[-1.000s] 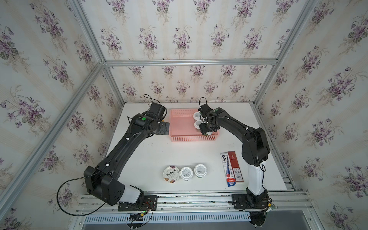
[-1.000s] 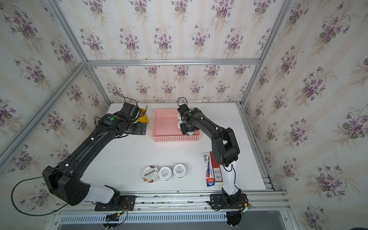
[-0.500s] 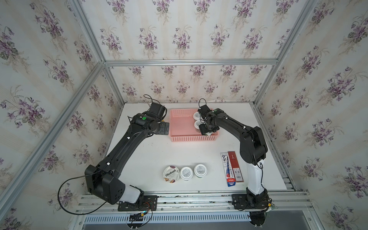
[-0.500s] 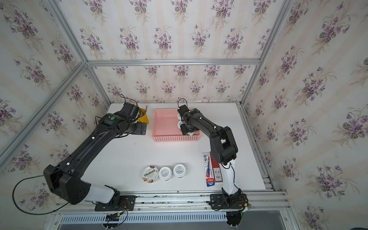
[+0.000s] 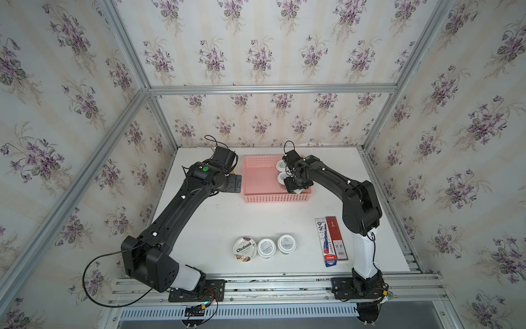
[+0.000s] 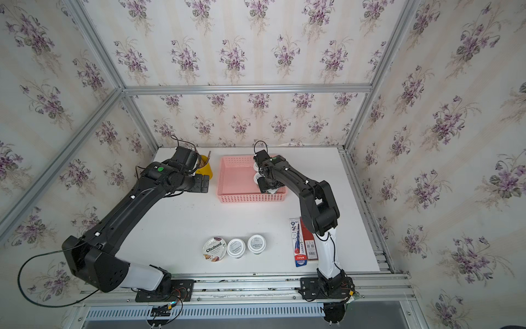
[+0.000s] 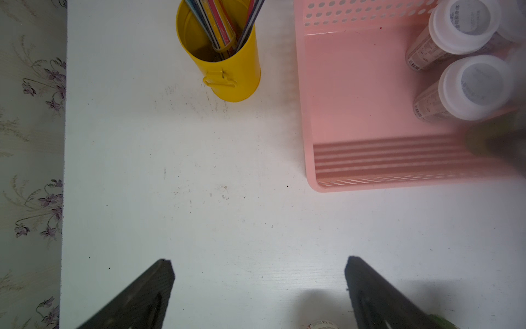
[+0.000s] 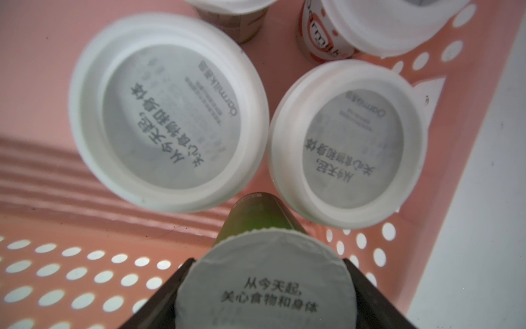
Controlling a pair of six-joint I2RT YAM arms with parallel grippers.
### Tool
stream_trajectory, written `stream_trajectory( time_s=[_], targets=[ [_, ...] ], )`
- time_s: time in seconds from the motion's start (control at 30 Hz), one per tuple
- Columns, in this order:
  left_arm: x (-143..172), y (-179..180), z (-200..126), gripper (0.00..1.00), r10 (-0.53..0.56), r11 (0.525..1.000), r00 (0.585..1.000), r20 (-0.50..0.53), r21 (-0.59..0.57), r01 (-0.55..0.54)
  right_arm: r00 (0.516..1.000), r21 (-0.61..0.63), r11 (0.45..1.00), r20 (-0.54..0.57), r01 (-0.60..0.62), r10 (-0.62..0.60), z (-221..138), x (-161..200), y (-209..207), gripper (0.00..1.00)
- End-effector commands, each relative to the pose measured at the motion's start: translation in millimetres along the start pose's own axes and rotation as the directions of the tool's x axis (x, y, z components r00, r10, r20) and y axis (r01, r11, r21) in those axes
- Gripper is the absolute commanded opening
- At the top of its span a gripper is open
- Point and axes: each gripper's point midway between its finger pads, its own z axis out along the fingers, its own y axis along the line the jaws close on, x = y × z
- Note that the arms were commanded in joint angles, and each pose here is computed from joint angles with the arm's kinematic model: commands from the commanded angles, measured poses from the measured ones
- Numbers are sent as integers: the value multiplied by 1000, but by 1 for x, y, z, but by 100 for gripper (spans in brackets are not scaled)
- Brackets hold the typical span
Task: Put the yogurt in the basket
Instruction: Place the yogurt in the basket.
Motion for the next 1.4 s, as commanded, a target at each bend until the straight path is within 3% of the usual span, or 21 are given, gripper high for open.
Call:
stream_trajectory(
  time_s=[0.0, 0.73, 1.37],
  targets=[
    [-3, -1, 0, 99, -3, 1000, 1000, 12, 6, 3, 1000, 8, 1000, 17, -2, 2, -1, -5, -2, 77],
    [-3, 0, -1, 99, -4, 1000, 1000, 14, 6, 4, 999, 37, 999, -18, -36, 37, 11, 7, -22, 78],
    [-4, 1, -3, 99, -6, 1000, 1000, 21, 5, 6, 999, 41, 998, -1, -41, 41, 1, 4, -24, 83]
  ],
)
